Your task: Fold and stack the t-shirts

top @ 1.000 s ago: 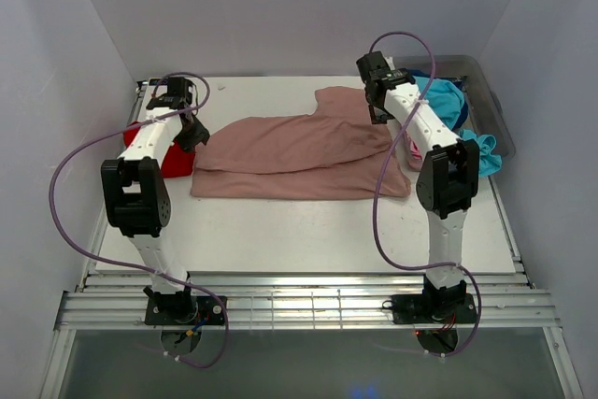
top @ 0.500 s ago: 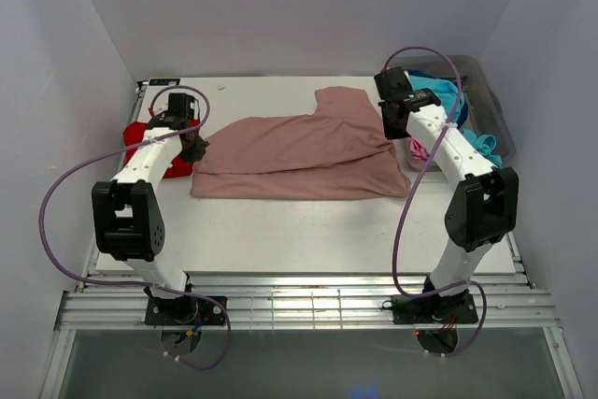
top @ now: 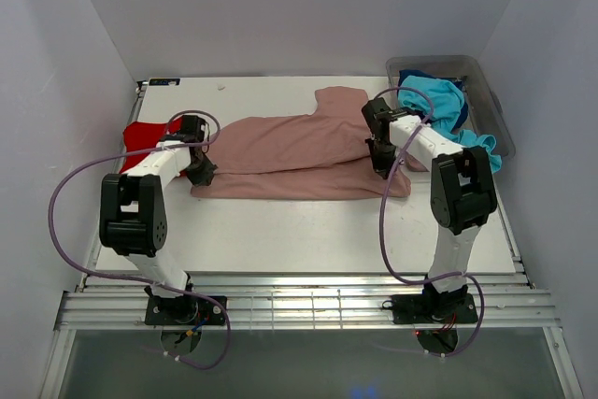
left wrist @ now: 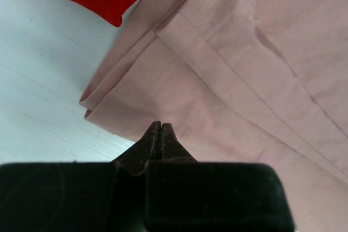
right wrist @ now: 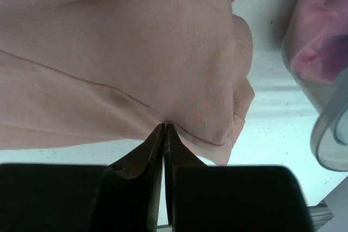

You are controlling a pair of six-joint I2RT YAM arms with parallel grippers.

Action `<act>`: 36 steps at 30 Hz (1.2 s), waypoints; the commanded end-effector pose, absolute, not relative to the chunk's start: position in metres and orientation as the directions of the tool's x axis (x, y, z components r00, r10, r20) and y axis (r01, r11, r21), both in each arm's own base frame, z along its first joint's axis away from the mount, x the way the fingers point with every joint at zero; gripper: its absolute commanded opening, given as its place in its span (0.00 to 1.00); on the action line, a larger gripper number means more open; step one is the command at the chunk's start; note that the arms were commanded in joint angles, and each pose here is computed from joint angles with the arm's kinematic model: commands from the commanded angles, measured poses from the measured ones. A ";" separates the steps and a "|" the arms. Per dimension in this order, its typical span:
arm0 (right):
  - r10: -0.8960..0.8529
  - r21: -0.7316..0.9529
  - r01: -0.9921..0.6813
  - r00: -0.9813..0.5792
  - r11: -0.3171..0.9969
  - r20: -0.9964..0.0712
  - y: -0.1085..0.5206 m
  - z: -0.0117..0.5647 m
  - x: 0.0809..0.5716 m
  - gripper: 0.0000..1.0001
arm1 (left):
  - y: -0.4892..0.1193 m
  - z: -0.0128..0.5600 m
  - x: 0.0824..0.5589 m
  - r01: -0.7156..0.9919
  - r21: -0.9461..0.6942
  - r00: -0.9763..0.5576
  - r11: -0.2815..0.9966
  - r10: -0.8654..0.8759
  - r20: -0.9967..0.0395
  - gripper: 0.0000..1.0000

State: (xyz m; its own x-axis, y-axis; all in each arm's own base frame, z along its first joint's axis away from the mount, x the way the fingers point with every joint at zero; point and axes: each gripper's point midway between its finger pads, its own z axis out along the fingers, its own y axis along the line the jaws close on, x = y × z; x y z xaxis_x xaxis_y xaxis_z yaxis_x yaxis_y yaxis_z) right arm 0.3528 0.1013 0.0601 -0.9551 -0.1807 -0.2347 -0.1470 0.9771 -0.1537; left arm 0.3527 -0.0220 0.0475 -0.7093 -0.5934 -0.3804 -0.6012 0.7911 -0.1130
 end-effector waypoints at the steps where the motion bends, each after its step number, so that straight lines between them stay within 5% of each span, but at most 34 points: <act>1: -0.167 -0.204 -0.130 -0.969 0.970 -0.180 0.092 0.044 0.346 0.08 | -0.010 0.032 0.347 -0.611 -0.038 -0.723 0.790 -0.577 -0.380 0.00; 16: -0.157 -0.355 -0.121 -0.985 0.927 -0.073 0.053 0.023 0.350 0.08 | 0.025 -0.001 0.316 -0.643 0.104 -0.744 0.759 -0.587 -0.319 0.00; 36: -0.141 -0.326 -0.132 -0.990 0.936 -0.007 0.042 0.033 0.257 0.08 | 0.030 0.008 0.281 -0.611 0.165 -0.781 0.774 -0.556 -0.285 0.00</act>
State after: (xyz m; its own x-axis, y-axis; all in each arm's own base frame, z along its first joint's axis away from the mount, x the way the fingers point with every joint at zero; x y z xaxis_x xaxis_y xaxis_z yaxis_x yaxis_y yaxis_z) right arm 0.2732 0.0469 0.0210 -0.9870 -0.1594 -0.0201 -0.1450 0.9375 -0.3164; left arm 0.3259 0.0106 0.0180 -0.7435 -0.5665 -0.3554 -0.6132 0.7896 0.0241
